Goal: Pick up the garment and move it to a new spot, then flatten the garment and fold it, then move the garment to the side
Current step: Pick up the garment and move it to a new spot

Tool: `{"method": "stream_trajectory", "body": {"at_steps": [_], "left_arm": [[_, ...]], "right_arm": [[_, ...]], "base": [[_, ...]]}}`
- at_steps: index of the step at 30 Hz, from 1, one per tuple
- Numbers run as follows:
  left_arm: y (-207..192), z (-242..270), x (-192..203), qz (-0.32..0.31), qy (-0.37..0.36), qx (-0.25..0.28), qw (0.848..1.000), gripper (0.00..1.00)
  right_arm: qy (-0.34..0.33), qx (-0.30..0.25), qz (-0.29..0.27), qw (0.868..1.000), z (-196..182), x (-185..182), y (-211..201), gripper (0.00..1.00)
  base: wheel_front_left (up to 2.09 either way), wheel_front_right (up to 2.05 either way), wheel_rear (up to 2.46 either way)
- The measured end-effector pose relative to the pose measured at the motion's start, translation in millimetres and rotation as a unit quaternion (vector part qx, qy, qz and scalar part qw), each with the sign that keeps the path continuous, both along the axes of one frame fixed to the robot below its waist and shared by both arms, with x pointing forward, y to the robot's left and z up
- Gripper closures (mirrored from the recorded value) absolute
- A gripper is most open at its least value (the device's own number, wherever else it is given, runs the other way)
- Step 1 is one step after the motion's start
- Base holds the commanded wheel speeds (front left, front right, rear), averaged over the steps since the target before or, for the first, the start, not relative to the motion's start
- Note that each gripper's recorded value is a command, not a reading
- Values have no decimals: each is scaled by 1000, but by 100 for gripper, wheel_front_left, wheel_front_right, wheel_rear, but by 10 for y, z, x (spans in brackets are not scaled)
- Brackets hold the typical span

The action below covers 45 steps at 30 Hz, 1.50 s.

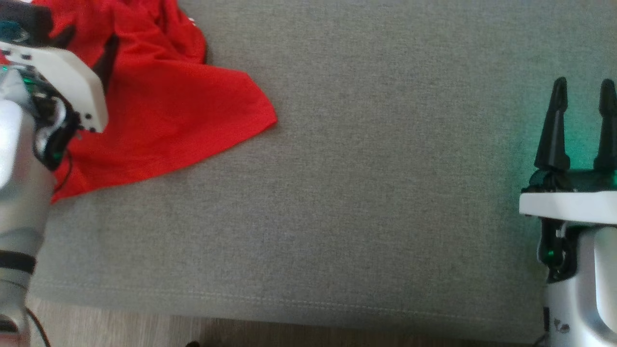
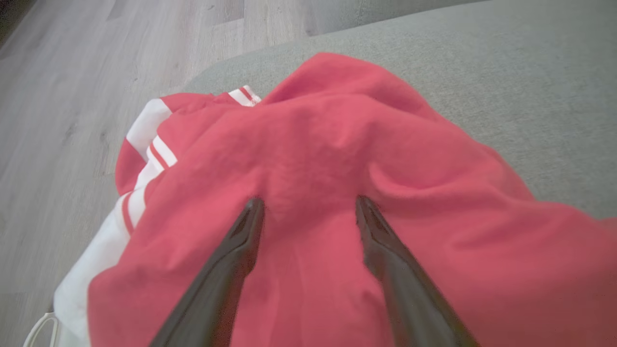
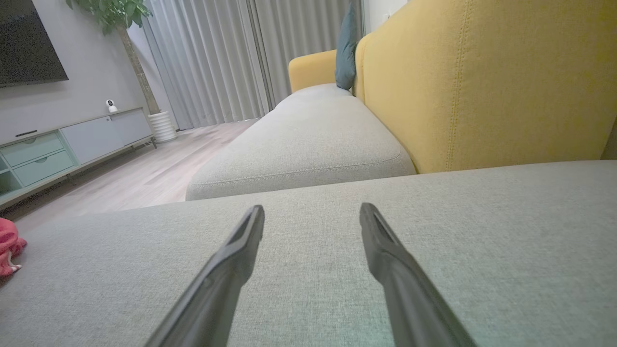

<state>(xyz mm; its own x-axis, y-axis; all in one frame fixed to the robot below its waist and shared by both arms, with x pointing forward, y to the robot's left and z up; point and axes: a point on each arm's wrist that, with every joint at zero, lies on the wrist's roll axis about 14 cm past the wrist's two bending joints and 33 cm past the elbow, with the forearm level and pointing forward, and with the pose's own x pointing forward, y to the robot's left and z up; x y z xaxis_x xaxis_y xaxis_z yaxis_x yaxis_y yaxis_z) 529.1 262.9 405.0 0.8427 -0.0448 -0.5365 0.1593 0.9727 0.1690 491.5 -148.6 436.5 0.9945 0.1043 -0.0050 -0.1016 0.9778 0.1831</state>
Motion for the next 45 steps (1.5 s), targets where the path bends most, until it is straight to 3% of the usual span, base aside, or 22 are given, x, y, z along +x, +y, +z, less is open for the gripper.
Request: {"method": "stream_trajectory", "body": {"at_steps": [9,10,11,12,17,27,34,41,45], "left_arm": [[34,-254,91,-1,41,-2,999,0],[36,-294,77,1,47,-3,999,48],[39,-321,67,1,49,-4,999,63],[49,-339,62,2,50,-4,999,100],[139,-186,144,6,9,1,1000,100],[253,675,316,15,-146,1,989,100],[238,1410,333,16,-253,0,967,100],[126,2180,253,11,-358,-17,933,100],[-90,2263,52,-5,-385,-44,922,100]], "right_arm": [[4,-5,-5,1000,-72,30,-50,0],[5,-5,-5,1000,-82,30,-55,0],[6,-5,-6,1000,-89,29,-58,0],[6,-5,-6,1000,-92,30,-60,0],[2,-5,-5,1000,-54,32,-47,0],[-25,7,4,1000,234,-23,27,0],[-46,19,9,999,469,-112,69,0],[-52,30,13,998,596,-302,84,0],[-64,32,14,997,717,-397,78,0]], "base": [[0,0,0],[0,0,0],[0,0,0],[0,0,0],[0,0,0],[0,0,0],[0,0,0],[0,0,0],[0,0,0]]}}
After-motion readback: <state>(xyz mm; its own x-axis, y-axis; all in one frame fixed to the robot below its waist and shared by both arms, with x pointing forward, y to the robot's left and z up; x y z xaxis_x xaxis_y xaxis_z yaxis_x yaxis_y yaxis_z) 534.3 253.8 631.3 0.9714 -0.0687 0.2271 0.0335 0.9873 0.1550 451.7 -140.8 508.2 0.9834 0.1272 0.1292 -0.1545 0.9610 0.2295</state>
